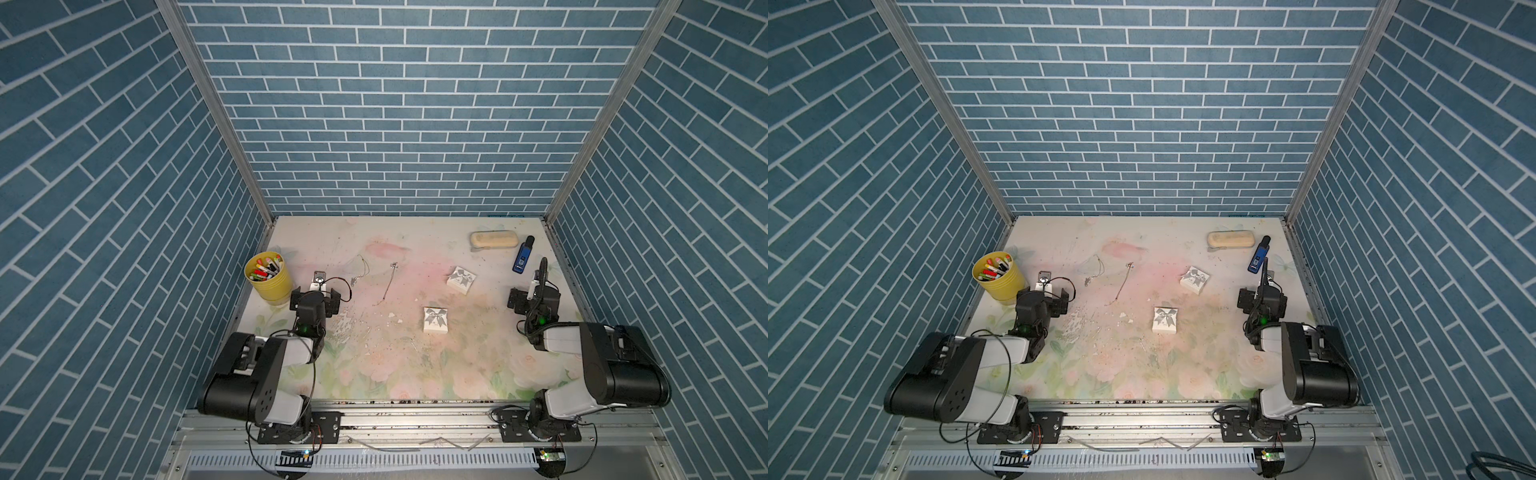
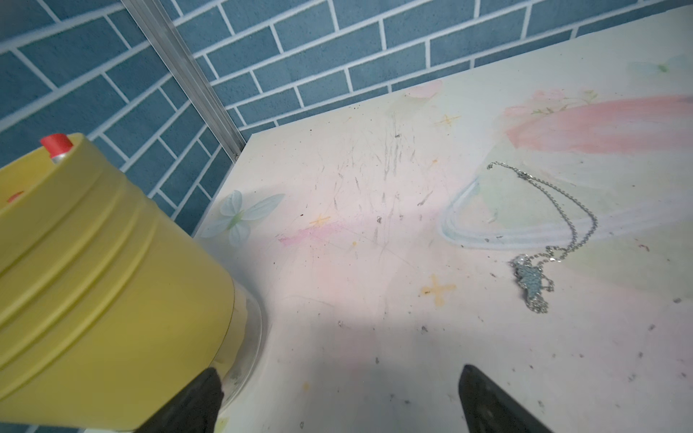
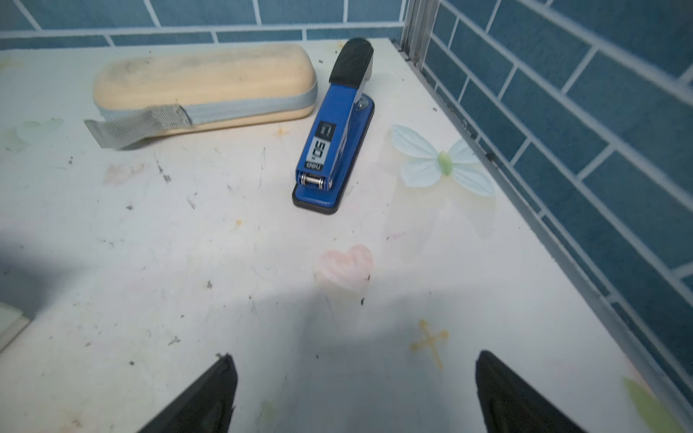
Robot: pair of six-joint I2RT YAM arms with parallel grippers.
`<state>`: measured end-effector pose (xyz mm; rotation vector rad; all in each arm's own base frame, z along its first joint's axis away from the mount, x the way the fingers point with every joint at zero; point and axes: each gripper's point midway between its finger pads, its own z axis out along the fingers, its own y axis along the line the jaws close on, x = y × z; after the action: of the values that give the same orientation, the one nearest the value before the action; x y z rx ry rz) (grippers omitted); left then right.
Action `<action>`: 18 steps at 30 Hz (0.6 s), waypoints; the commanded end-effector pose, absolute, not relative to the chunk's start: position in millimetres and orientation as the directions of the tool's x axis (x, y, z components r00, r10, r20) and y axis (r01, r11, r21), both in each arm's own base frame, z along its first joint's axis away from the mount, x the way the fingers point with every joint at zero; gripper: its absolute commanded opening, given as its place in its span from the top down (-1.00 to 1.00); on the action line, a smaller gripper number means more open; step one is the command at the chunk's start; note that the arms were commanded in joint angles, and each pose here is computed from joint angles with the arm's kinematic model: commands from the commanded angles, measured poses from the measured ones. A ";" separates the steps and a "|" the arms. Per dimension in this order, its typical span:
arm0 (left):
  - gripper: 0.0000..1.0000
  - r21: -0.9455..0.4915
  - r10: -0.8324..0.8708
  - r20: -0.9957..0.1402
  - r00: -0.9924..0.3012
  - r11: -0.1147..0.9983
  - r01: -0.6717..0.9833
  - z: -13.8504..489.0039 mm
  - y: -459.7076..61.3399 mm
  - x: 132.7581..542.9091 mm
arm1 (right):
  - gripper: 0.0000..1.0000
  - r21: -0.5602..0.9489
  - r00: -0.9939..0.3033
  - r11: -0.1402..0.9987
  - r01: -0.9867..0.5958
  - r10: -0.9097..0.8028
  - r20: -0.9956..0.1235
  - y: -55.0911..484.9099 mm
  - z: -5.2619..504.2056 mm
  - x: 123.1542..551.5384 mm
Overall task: Take the necklace out of the lift-off lid jewelry box
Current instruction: Reset both arms
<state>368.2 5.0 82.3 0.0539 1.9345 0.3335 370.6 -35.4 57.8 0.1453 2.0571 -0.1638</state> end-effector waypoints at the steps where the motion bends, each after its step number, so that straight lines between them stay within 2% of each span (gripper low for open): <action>1: -0.99 0.190 0.144 -0.953 -0.265 0.969 -0.156 105.7 7.9 378.3 | -0.98 -0.017 -0.367 0.988 0.155 0.042 -0.929 -34.0 85.5 388.8; 5: -0.99 0.145 0.085 -0.931 -0.355 0.979 -0.144 96.0 17.1 391.4 | -0.98 -0.022 -0.351 0.987 0.162 0.037 -0.936 -35.2 88.9 391.5; 18: -0.99 0.137 0.078 -0.933 -0.352 0.980 -0.145 96.2 19.2 392.6 | -0.98 -0.026 -0.369 0.989 0.144 0.029 -0.929 -32.6 87.4 394.0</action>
<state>391.8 19.1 95.5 -0.0412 1.9157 0.2425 384.3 -32.6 75.3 0.1330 1.9857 -0.1275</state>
